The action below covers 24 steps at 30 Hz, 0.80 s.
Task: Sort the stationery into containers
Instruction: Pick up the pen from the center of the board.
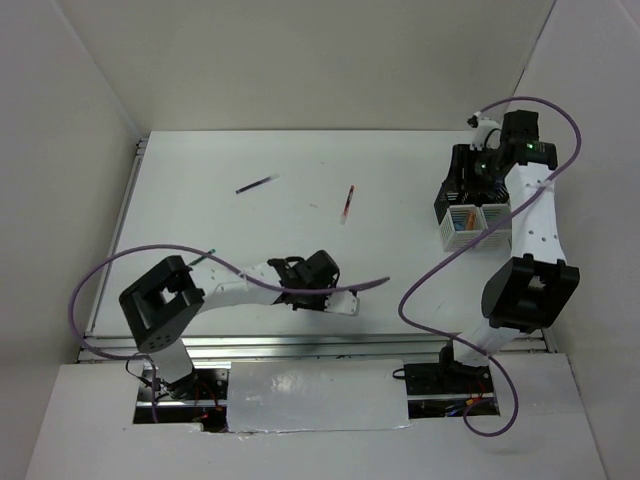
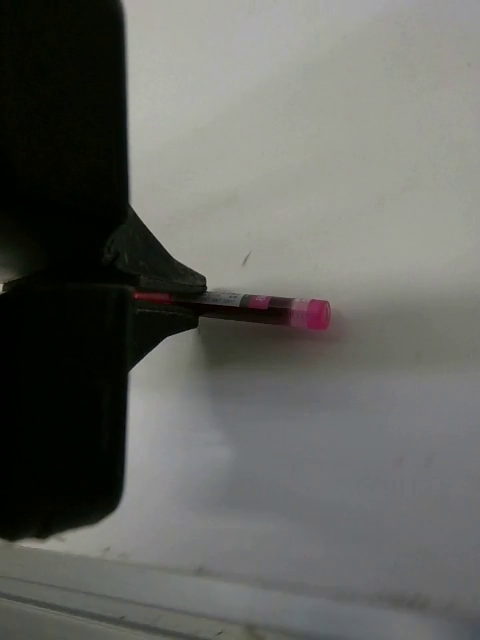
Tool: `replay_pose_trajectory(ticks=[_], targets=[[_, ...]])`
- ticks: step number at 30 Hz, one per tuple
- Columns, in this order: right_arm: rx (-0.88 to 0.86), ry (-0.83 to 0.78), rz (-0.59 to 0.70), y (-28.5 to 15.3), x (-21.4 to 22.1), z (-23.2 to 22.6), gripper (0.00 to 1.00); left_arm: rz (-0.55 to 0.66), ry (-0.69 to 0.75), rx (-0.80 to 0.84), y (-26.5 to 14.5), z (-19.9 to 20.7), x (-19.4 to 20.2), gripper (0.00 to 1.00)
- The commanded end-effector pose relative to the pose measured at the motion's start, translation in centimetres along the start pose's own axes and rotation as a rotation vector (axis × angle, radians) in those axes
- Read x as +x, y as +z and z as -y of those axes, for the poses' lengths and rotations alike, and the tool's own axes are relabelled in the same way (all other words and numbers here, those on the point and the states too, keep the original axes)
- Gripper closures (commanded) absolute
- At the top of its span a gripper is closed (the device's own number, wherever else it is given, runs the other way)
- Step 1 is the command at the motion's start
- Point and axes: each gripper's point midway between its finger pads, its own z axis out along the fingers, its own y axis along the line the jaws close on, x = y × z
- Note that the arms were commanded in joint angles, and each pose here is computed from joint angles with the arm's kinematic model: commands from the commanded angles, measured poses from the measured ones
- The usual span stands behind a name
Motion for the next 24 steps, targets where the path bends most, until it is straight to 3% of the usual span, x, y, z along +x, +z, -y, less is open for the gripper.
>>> replay_pose_trajectory(ticks=[1, 8, 12, 18, 24], targets=[[-0.167, -0.097, -0.038, -0.8, 0.3, -6.0, 0.44, 0.004, 0.237, -0.157, -3.0, -0.9, -1.4, 1.0], [-0.433, -0.211, -0.159, 0.9, 4.6, -17.3, 0.42, 0.098, 0.627, -0.422, -9.5, -1.0, -5.1, 1.0], [-0.588, -0.275, -0.255, 0.5, 6.6, -23.0, 0.34, 0.124, 0.808, -0.504, -11.3, 0.1, -7.0, 1.0], [-0.681, -0.344, -0.329, -0.1, 8.2, -27.5, 0.27, 0.155, 1.003, -0.564, -12.9, 2.0, -8.2, 1.0], [-0.742, -0.347, -0.387, -0.5, 10.1, -30.4, 0.27, 0.193, 1.147, -0.657, -14.2, 2.6, -9.2, 1.0]])
